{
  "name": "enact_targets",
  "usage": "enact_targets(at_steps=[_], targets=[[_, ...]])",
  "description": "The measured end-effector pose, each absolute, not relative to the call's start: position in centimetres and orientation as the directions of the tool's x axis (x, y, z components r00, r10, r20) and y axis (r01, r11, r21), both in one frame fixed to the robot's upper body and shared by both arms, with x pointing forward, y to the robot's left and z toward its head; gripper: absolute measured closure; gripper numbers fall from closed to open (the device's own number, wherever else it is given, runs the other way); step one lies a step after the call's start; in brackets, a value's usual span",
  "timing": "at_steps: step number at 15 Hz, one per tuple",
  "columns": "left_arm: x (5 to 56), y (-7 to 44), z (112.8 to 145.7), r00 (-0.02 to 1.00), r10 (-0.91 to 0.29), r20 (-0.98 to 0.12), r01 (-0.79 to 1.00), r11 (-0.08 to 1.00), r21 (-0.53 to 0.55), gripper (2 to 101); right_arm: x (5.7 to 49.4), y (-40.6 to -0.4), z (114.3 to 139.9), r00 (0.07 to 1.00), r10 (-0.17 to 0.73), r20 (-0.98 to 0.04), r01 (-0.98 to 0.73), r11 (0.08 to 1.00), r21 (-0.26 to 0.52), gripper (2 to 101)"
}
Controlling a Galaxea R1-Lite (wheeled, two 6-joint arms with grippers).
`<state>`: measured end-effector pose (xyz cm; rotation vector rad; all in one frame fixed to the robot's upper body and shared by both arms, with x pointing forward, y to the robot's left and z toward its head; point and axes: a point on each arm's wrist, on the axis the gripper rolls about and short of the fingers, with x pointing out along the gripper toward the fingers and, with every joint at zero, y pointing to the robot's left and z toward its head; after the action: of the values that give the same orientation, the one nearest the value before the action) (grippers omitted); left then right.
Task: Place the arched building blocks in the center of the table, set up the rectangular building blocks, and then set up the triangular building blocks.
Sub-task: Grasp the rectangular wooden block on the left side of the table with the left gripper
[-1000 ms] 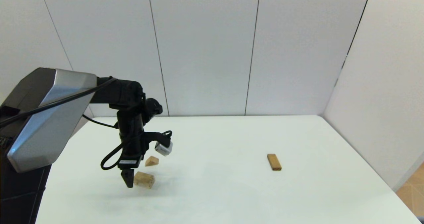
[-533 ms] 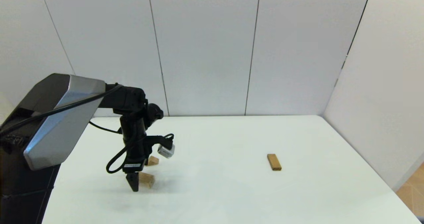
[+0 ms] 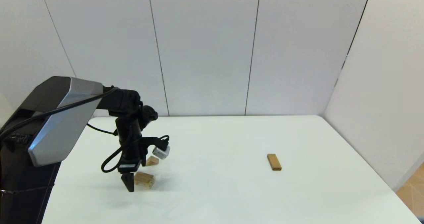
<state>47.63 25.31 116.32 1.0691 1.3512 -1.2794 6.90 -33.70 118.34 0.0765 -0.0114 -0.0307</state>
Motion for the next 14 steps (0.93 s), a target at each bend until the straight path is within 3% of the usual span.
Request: enact_targets(at_steps=[4, 9, 14], targets=[[47.67, 25.29, 116.19, -0.172, -0.057, -0.984, 0.983, 0.055, -0.175, 5.4, 6.90, -33.70, 118.34, 0.999, -0.031, 0.010, 0.030, 0.997, 0.077, 4.3], [47.65, 25.16, 116.12, -0.174, -0.060, -0.983, 0.984, -0.058, -0.170, 5.4, 6.90, -33.70, 118.34, 0.999, -0.031, 0.010, 0.030, 0.997, 0.077, 4.3], [47.60, 24.67, 115.89, -0.179, -0.057, -0.982, 0.980, -0.100, -0.173, 5.4, 6.90, -33.70, 118.34, 0.999, -0.031, 0.010, 0.030, 0.997, 0.077, 4.3]])
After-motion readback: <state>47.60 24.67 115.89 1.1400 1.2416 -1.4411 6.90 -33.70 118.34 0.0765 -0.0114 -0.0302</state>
